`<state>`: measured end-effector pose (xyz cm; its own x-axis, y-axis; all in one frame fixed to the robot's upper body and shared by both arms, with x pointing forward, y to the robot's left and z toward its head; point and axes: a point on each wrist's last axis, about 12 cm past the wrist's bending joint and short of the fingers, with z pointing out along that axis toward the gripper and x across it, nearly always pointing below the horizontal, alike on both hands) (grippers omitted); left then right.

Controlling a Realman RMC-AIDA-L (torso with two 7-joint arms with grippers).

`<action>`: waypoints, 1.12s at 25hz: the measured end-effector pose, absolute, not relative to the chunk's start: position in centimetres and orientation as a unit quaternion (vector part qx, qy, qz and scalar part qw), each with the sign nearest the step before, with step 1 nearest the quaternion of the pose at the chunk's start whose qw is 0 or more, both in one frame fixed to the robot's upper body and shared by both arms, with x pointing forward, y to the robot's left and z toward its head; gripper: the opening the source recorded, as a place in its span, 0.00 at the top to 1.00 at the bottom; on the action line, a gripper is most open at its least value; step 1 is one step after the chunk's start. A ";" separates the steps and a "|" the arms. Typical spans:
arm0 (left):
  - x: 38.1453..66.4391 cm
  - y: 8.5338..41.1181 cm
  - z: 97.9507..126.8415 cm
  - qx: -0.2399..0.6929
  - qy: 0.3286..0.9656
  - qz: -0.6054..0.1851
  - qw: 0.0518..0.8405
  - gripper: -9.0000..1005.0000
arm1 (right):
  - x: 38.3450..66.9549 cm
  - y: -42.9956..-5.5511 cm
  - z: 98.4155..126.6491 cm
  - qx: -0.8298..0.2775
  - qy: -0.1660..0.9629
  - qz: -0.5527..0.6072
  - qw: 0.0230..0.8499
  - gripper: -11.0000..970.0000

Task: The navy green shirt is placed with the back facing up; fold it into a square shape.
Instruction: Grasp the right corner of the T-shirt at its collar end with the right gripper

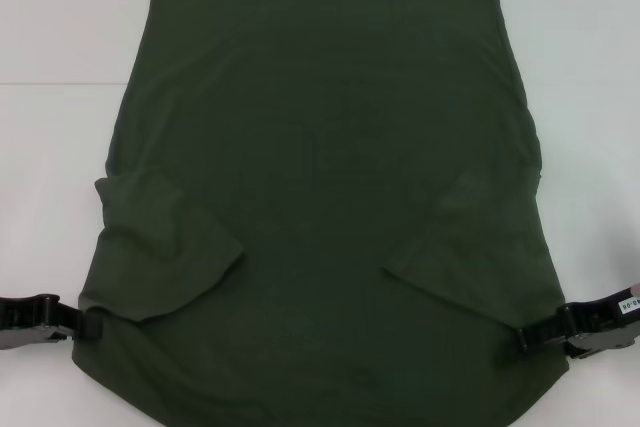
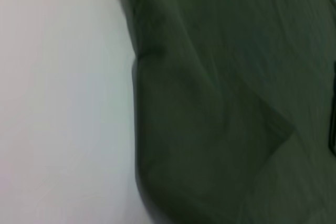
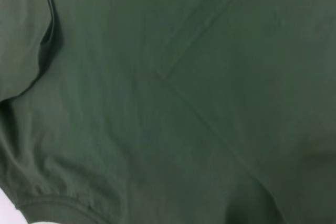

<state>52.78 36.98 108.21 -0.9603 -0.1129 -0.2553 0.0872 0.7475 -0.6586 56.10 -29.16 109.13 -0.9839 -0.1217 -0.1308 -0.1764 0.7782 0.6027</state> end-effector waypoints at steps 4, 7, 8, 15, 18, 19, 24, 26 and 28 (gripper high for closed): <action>52.9 36.9 108.3 -0.006 0.924 -0.355 0.142 0.96 | 56.2 -29.4 109.2 -0.081 0.943 0.318 0.047 0.20; 53.0 36.8 108.3 -0.004 0.924 -0.355 0.143 0.96 | 56.2 -29.3 109.1 -0.084 0.944 0.315 0.045 0.24; 53.1 36.8 108.4 -0.004 0.924 -0.355 0.143 0.96 | 56.2 -29.3 109.2 -0.085 0.944 0.314 0.045 0.26; 53.3 36.8 108.5 -0.006 0.924 -0.352 0.146 0.96 | 56.4 -29.5 109.3 -0.084 0.945 0.311 0.047 0.59; 53.3 36.9 108.5 -0.006 0.925 -0.352 0.146 0.96 | 56.4 -29.5 109.3 -0.083 0.946 0.311 0.047 0.73; 53.3 36.9 108.5 -0.006 0.925 -0.352 0.146 0.96 | 56.4 -29.5 109.3 -0.083 0.946 0.311 0.047 0.78; 53.3 36.9 108.5 -0.004 0.925 -0.351 0.147 0.96 | 56.5 -29.5 109.3 -0.084 0.946 0.311 0.048 0.89; 53.3 36.9 108.5 -0.003 0.925 -0.351 0.147 0.96 | 56.5 -29.5 109.4 -0.087 0.945 0.311 0.049 0.92; 53.2 36.8 108.5 -0.002 0.924 -0.354 0.144 0.96 | 56.4 -29.4 109.5 -0.098 0.943 0.315 0.048 0.92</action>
